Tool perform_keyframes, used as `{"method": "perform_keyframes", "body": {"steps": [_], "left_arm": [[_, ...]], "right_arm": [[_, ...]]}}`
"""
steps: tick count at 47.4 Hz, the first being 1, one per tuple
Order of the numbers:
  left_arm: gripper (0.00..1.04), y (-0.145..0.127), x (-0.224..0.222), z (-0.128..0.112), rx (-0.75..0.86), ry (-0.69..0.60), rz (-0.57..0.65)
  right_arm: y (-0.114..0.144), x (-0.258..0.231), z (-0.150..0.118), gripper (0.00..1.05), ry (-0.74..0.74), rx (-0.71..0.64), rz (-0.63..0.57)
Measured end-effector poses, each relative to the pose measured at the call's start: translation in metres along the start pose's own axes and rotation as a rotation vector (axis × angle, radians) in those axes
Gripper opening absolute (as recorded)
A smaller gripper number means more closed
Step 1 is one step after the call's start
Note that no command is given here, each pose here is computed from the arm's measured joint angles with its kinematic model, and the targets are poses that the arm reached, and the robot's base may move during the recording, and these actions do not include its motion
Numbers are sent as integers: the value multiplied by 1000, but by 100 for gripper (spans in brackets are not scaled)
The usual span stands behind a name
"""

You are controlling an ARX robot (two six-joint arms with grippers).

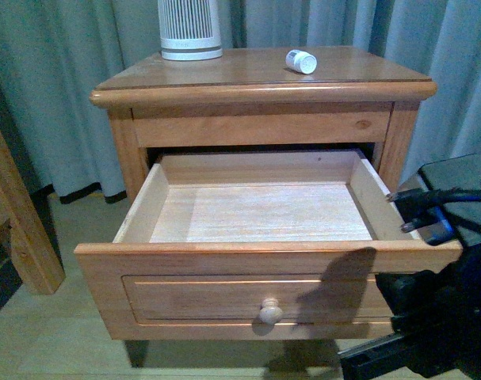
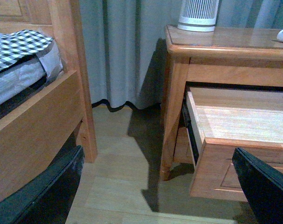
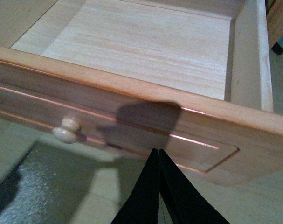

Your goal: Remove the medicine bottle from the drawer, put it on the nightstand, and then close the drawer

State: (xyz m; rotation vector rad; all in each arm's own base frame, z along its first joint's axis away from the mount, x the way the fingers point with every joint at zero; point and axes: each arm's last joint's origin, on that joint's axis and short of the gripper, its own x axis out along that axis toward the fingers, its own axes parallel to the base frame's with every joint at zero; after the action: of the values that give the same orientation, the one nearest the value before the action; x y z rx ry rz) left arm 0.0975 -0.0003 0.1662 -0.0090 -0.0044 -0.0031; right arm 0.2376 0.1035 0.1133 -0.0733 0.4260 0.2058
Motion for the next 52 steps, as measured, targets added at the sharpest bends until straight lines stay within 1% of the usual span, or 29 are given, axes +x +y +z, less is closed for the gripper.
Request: {"method": "perform_keyframes", "body": {"steps": [5,12,20,23,36,52], "left_arm": [[98,0,0,0,0,0,0],[98,0,0,0,0,0,0],[98,0,0,0,0,0,0],[98,0,0,0,0,0,0],[98,0,0,0,0,0,0],[98,0,0,0,0,0,0]], "right_arm": [[2,22,-8,3,-28,-47,-9],[0,52,-21,3,-14,-107,-30],[-8,83,-24,3,8,-138,-72],[-12,93,-19,3,1,-142,-86],[-22,134,18,3,-54,-166,-130],[-35,176,53,3,-17,-163,-161]]}}
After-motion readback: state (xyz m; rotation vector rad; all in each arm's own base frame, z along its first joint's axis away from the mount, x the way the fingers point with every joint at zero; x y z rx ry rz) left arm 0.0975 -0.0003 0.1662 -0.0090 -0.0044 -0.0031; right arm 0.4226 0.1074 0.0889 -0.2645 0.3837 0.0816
